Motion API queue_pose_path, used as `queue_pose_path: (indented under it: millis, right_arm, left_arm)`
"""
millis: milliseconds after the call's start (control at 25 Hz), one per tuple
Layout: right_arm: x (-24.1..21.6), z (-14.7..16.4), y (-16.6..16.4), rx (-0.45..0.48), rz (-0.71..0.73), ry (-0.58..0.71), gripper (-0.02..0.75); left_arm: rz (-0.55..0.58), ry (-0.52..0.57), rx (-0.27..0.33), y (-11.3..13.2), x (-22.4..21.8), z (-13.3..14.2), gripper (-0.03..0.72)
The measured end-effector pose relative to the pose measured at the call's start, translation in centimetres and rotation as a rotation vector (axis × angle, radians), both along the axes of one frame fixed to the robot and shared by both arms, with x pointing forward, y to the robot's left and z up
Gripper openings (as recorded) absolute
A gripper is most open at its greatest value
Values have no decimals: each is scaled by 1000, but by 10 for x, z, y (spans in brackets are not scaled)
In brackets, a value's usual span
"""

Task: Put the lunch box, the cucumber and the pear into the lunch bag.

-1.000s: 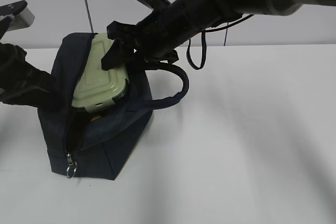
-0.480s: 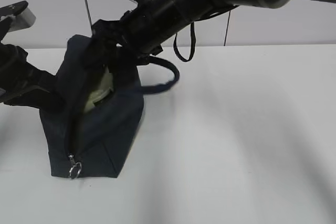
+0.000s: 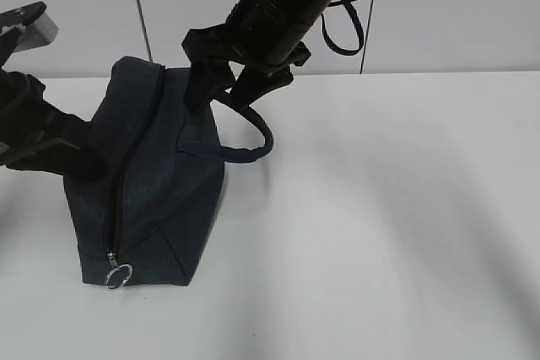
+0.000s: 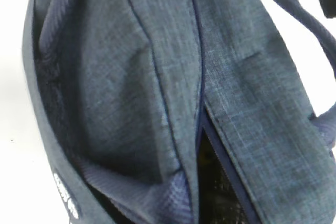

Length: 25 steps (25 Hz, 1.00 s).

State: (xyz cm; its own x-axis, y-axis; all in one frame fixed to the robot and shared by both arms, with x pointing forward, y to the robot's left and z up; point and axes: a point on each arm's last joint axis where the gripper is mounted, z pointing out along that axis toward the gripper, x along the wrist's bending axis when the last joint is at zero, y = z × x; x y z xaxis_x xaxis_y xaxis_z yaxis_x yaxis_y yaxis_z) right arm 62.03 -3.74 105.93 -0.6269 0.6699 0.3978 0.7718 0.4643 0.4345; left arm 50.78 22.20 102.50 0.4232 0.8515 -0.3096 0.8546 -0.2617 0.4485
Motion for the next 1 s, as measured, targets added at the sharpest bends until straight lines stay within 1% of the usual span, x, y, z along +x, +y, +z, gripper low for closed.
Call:
queue_pose_path:
  millis: [80,200,360,400,440,480,520,600,680,760,880,1000]
  right_arm:
    - [2,-5,2,8,-3,15,543]
    - [6,-19,7,27,-8,49,543]
    - [11,-35,16,92,4,86,541]
    - [13,-40,18,98,3,96,527]
    - [13,-43,19,99,7,95,493]
    - [14,-45,19,94,9,96,431]
    - [14,-46,18,88,11,93,358]
    - [14,-46,18,77,19,90,142]
    - [14,-47,17,62,25,84,38]
    - [14,-47,15,48,29,74,8]
    - [13,-37,10,5,34,24,6]
    - [12,-21,-2,-23,24,-10,6]
  left_arm:
    - [0,0,0,0,0,0,-16]
    - [0,0,0,0,0,0,-16]
    - [0,0,0,0,0,0,-16]
    - [0,0,1,0,0,0,-16]
    - [0,0,1,0,0,0,-16]
    - [0,0,1,0,0,0,-16]
    - [0,0,1,0,0,0,-16]
    - [1,-2,1,0,0,0,-16]
    - [1,-3,1,0,0,0,-17]
    - [1,-5,1,0,1,1,-17]
    - [-21,-24,2,-5,4,8,-17]
    - [-62,-41,-2,-16,8,15,-17]
